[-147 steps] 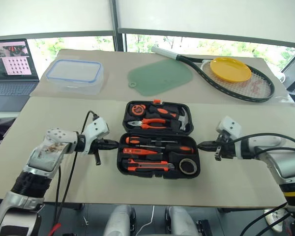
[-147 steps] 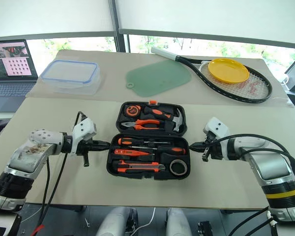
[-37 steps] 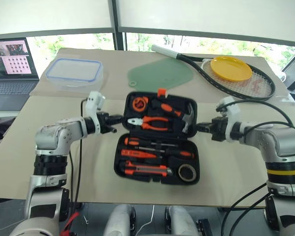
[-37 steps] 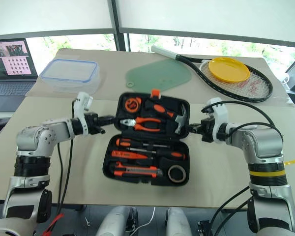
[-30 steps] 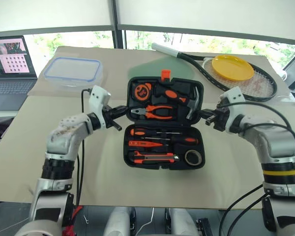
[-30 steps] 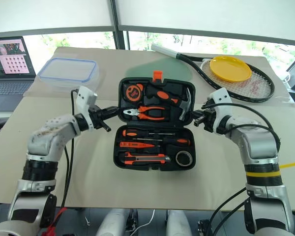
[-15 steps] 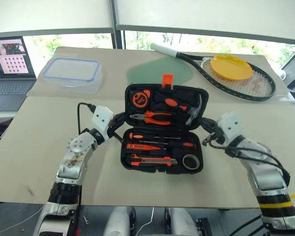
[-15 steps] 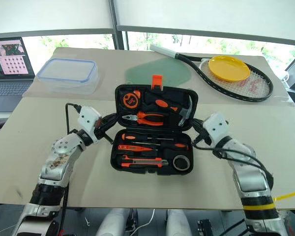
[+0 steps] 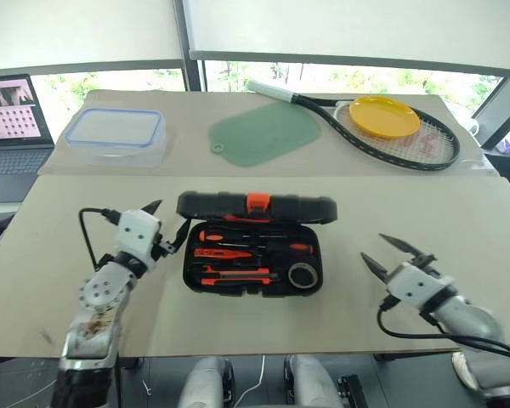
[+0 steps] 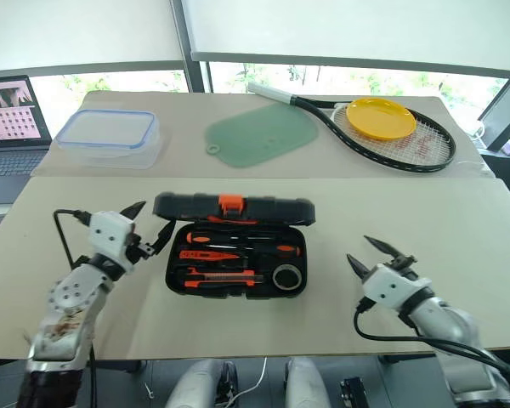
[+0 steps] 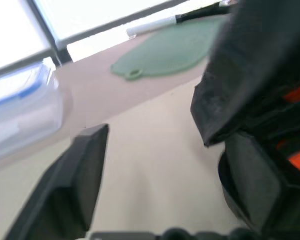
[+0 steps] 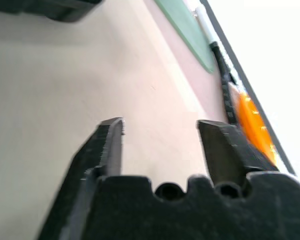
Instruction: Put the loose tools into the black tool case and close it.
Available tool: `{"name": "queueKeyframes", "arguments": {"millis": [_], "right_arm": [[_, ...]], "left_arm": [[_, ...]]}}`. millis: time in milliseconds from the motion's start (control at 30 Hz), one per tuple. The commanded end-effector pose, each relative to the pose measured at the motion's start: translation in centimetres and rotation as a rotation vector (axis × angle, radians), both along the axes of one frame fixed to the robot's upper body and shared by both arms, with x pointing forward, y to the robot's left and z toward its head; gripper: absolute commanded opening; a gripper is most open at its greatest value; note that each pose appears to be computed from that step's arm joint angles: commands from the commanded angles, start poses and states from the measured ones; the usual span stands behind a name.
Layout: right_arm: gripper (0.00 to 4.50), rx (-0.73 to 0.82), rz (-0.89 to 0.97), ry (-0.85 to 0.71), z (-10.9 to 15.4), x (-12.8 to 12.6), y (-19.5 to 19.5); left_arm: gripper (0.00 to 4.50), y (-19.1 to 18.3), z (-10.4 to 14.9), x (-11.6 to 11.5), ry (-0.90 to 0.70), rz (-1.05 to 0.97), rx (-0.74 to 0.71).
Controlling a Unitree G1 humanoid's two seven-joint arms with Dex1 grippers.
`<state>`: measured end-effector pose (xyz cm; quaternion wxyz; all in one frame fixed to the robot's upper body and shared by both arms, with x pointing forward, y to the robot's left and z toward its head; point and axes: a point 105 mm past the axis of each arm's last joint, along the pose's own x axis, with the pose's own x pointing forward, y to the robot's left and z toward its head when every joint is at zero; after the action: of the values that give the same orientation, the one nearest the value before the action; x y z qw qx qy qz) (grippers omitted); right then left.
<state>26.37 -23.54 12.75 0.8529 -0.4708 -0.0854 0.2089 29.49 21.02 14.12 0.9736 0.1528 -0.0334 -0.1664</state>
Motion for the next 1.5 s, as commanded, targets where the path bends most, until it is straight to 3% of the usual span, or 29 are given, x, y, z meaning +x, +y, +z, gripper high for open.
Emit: {"name": "queueKeyframes", "arguments": {"millis": [33,133,200,267,433,467,533,700,867,900,933,1033,1233,1333,1500], "right_arm": [[4.4,0.133,0.054,0.172,1.5,-2.0,0.4],[4.4,0.23,0.095,0.429,-0.3,-3.9,1.2],[4.4,0.28,0.186,0.624,-1.4,-5.7,2.7],[4.4,0.295,0.243,0.733,-2.0,-6.7,3.7],[4.4,0.303,0.388,0.827,-1.7,-7.2,6.6],[4.44,0.309,0.407,0.838,-1.6,-7.0,7.1],[3.9,0.315,0.424,0.849,-1.5,-6.5,7.8],[2.3,0.275,0.513,0.894,-1.8,-6.1,9.7],[0.62,0.256,0.57,0.937,-2.2,-5.7,11.0],[0.29,0.252,0.575,0.939,-2.2,-5.6,11.1],[0.02,0.253,0.574,0.937,-2.4,-5.3,11.3],[0.02,0.293,0.495,0.859,-2.4,-2.9,11.8],[0.02,0.403,0.26,0.679,-1.2,1.7,9.3],[0.02,0.408,0.191,0.657,-1.3,2.1,7.7],[0.02,0.384,0.188,0.677,-1.4,1.1,6.9]], "left_arm": [[4.5,1.9,3.2,-2.6,0.014,-0.01,-0.025],[4.5,2.0,2.4,-4.6,0.167,-0.079,-0.08],[4.5,2.6,0.6,-6.5,0.342,-0.168,-0.057],[4.5,3.4,-0.1,-7.2,0.411,-0.199,-0.019],[4.5,5.5,0.6,-4.1,0.407,-0.219,0.051],[4.09,5.6,0.9,-3.0,0.389,-0.239,0.098],[3.75,5.3,1.4,-1.2,0.366,-0.302,0.159],[1.95,3.2,2.0,4.5,0.307,-0.387,0.262],[0.16,-0.8,1.5,8.5,0.265,-0.485,0.336],[0.0,-1.2,1.4,8.8,0.266,-0.493,0.338],[0.0,-2.0,1.1,9.2,0.263,-0.512,0.35],[0.0,-5.4,0.0,9.3,0.274,-0.636,0.396],[0.0,-6.4,-1.4,5.0,0.391,-0.901,0.429],[0.0,-6.5,-1.7,3.3,0.42,-0.95,0.428],[0.0,-6.5,-0.2,3.3,0.393,-0.919,0.384]]}}
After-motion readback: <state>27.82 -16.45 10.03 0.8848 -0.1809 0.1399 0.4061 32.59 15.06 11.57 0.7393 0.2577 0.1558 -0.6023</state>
